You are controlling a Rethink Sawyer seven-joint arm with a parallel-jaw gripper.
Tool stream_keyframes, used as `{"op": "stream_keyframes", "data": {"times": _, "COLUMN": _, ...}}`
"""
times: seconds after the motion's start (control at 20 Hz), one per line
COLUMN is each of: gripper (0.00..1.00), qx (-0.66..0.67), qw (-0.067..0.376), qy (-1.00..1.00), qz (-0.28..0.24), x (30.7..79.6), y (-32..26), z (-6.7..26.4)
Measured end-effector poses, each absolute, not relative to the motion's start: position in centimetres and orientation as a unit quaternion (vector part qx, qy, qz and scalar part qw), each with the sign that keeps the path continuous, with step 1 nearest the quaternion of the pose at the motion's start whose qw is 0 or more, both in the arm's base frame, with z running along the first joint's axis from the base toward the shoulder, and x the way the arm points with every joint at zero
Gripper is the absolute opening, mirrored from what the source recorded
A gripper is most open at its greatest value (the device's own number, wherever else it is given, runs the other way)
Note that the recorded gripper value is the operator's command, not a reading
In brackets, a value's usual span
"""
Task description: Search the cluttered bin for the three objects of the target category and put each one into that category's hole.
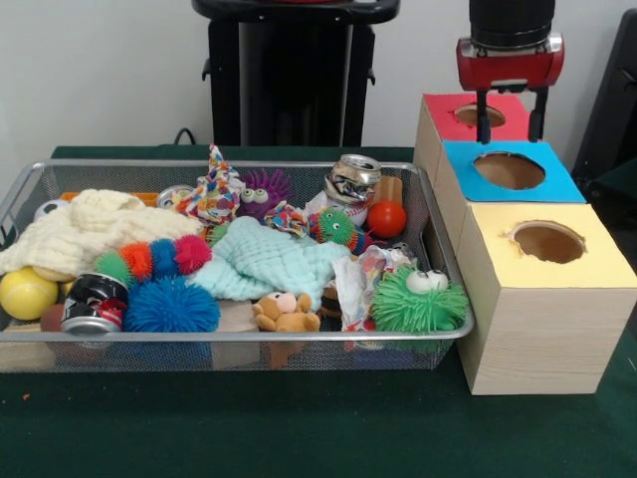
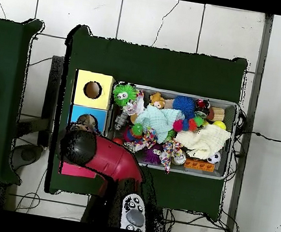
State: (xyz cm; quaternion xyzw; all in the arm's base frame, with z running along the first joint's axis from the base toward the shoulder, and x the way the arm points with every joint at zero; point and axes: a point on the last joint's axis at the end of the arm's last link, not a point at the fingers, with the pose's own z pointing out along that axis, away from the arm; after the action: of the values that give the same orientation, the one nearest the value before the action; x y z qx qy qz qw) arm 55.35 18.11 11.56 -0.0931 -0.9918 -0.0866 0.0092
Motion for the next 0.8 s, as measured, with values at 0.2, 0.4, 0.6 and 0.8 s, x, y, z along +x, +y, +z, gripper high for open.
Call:
{"op": "stream_keyframes", "data": {"times": 0.2, "gripper": 1.00, "qx": -0.091, "qw": 0.019, "qy": -0.993, "qz": -0.076, "x": 55.4, "y": 17.3, "z": 12.5}}
{"op": "stream_keyframes", "data": {"times": 0.4, "gripper": 1.00, "qx": -0.049, "qw": -0.009, "qy": -0.999, "qz": 0.008, "x": 55.6, "y": 15.0, "z": 13.0}}
{"op": "stream_keyframes", "data": {"times": 0.6, "gripper": 1.00, "qx": -0.018, "qw": -0.030, "qy": -0.997, "qz": 0.069, "x": 56.2, "y": 12.7, "z": 13.7}}
{"op": "stream_keyframes", "data": {"times": 0.8, "gripper": 1.00, "qx": -0.013, "qw": -0.052, "qy": -0.992, "qz": 0.115, "x": 57.8, "y": 8.2, "z": 15.2}}
